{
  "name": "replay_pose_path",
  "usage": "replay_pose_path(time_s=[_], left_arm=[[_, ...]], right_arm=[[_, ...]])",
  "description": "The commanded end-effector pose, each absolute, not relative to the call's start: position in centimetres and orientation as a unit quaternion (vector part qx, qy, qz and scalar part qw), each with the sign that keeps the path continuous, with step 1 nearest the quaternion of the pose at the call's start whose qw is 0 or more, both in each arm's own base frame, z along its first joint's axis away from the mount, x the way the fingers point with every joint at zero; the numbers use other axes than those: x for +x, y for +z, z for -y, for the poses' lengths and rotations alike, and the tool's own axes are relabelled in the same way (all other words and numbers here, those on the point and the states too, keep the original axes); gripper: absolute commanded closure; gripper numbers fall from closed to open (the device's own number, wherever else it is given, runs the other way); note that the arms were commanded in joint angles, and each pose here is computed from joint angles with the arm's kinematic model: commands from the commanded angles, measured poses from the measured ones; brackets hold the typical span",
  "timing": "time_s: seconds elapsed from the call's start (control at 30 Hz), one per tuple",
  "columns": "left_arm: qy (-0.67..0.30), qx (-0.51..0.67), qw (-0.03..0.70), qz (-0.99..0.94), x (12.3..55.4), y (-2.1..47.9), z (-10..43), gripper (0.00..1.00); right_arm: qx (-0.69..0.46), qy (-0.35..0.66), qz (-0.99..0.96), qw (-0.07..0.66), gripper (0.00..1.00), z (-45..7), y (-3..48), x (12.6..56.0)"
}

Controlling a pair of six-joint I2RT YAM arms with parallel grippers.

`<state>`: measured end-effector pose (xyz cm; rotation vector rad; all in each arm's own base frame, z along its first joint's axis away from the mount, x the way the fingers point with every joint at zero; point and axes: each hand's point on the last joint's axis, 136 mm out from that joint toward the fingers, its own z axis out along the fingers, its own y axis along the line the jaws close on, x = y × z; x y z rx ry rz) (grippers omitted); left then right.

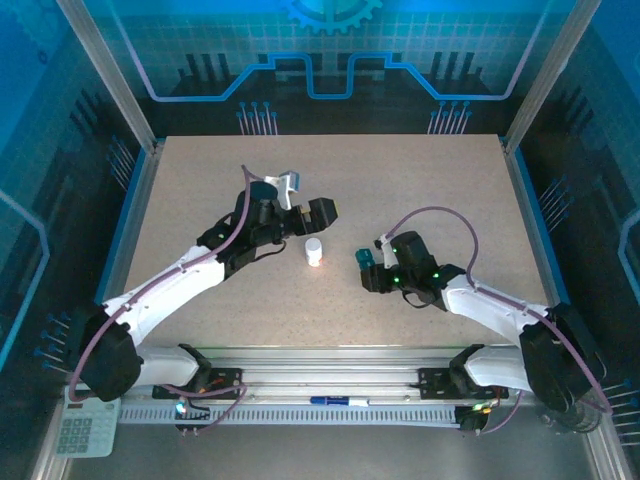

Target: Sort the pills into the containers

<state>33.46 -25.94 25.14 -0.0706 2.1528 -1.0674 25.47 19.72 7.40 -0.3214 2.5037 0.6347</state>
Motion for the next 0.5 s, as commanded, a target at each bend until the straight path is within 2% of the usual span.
replay_pose_path(time_s=[0.0, 0.47], left_arm=[[-0.385, -0.018, 0.361, -0.849, 33.2, 23.9, 25.0, 0.01], [-0.374, -0.015, 0.335, -0.865, 32.8, 21.8, 25.1, 0.01]], right_arm=[[-0.136, 0.205, -0.937, 0.249, 0.59, -19.1, 5.7, 24.8], [-0.192, 0.165, -0.941, 0.224, 0.57, -21.1, 3.2, 24.0]])
